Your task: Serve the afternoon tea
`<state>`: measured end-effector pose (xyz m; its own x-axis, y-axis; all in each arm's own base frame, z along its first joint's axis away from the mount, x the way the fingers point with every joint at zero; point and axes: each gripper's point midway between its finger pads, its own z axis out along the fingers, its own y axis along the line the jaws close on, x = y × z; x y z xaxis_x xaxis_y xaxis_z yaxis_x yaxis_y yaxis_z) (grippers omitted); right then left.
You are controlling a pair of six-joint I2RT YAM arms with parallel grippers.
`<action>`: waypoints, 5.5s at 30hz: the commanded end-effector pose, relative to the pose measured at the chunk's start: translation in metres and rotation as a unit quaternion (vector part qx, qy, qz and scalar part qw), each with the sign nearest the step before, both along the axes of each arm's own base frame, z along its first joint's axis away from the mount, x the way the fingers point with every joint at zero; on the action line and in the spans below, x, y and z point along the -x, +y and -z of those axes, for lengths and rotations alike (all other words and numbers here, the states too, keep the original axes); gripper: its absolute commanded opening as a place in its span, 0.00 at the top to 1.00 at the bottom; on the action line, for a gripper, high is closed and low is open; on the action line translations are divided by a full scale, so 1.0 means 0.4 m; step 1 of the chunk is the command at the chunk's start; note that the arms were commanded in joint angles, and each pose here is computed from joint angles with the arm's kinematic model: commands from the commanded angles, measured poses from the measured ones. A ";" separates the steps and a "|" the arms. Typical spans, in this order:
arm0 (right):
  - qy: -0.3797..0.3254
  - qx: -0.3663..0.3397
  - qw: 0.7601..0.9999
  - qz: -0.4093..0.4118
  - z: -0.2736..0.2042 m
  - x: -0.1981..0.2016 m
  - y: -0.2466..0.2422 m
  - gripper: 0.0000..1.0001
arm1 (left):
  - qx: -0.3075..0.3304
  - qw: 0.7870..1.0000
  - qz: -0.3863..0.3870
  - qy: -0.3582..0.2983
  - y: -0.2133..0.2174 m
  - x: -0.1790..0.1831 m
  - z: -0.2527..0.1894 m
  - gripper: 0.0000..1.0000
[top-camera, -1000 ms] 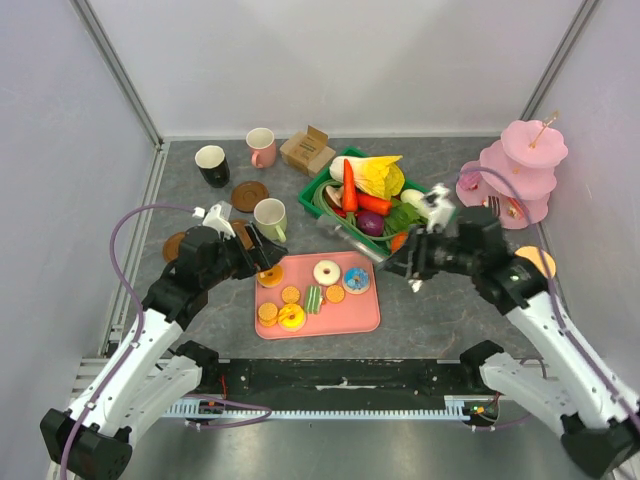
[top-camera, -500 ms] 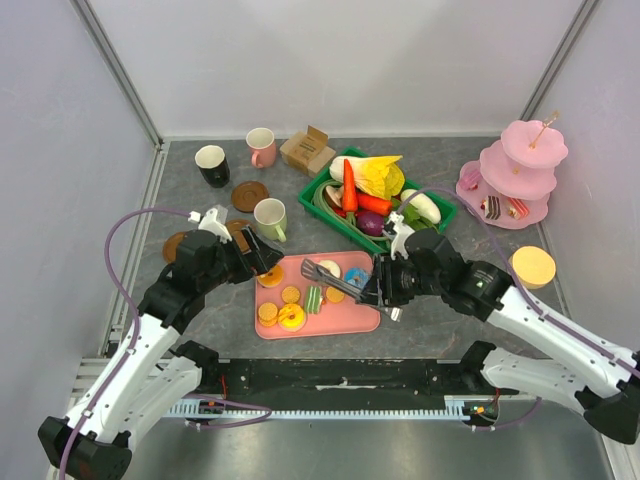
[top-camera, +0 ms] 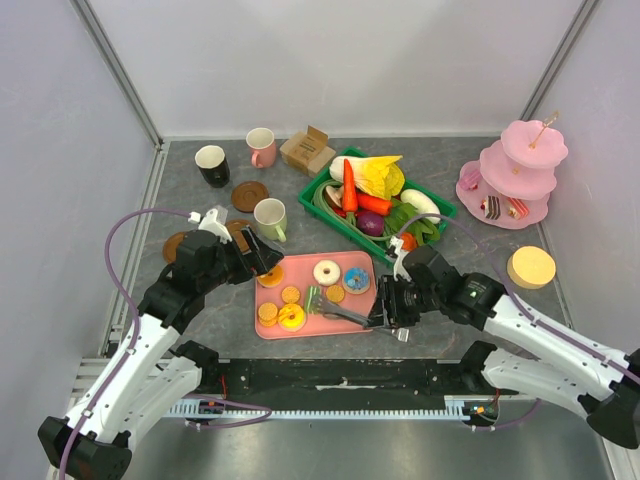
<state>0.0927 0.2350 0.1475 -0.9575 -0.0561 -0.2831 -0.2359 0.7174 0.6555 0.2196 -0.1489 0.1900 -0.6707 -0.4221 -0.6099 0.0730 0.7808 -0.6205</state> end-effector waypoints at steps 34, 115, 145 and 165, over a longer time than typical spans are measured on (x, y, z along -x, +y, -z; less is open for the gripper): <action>-0.020 0.000 1.000 -0.010 -0.028 -0.038 0.034 0.92 | 0.011 1.000 -0.004 -0.004 -0.002 -0.002 -0.012 0.02; -0.084 0.280 0.779 0.554 -0.110 -0.542 -0.942 0.94 | 0.099 0.990 0.088 -0.048 -0.102 0.000 -0.057 0.02; -0.098 0.252 0.771 0.577 -0.080 -0.714 -1.057 0.91 | 0.086 0.993 0.069 -0.039 -0.092 -0.021 -0.033 0.02; -0.104 0.161 0.804 0.562 -0.008 -0.783 -0.996 0.85 | 0.084 0.993 0.061 -0.047 -0.085 -0.022 -0.045 0.02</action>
<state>0.3870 -0.1633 0.1369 -0.4359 0.7094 -0.5538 0.6477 0.6745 0.3543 0.2243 -0.1828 0.1959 -0.6900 -0.4121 -0.5951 0.2181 0.6656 -0.7137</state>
